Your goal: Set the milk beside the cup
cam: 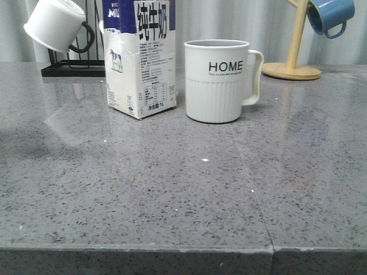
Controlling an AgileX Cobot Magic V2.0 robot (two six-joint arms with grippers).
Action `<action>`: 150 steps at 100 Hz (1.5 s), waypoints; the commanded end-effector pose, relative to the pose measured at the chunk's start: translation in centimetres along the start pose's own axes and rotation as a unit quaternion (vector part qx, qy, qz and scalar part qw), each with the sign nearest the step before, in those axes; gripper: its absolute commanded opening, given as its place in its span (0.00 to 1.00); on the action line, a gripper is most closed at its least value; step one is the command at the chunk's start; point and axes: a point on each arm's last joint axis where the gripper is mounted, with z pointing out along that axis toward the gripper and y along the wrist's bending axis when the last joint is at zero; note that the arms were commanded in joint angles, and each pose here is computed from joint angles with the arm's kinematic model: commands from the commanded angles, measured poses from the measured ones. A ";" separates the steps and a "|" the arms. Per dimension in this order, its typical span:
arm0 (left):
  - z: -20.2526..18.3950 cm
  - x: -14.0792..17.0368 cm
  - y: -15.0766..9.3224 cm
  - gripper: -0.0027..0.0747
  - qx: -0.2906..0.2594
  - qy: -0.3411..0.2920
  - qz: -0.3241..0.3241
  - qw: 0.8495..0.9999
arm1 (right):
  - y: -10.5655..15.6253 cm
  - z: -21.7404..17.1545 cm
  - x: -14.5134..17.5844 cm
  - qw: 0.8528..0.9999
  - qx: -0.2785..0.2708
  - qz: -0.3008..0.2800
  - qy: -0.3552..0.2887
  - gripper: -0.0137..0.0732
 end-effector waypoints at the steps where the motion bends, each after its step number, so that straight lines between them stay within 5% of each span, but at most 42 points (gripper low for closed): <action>1: -1.4 -1.5 0.8 0.01 -0.020 -0.053 -0.001 0.998 | 0.0 -0.2 -1.3 0.999 -0.001 -0.005 -0.043 0.09; 72: -12.0 4.7 4.1 0.01 -0.188 -0.073 -0.008 0.979 | 0.0 -0.3 -1.3 0.999 -0.001 -0.005 -0.044 0.09; 150: -14.6 8.3 3.2 0.01 -0.200 -0.115 0.026 0.973 | 0.0 -0.3 -1.3 0.999 -0.001 -0.005 -0.044 0.09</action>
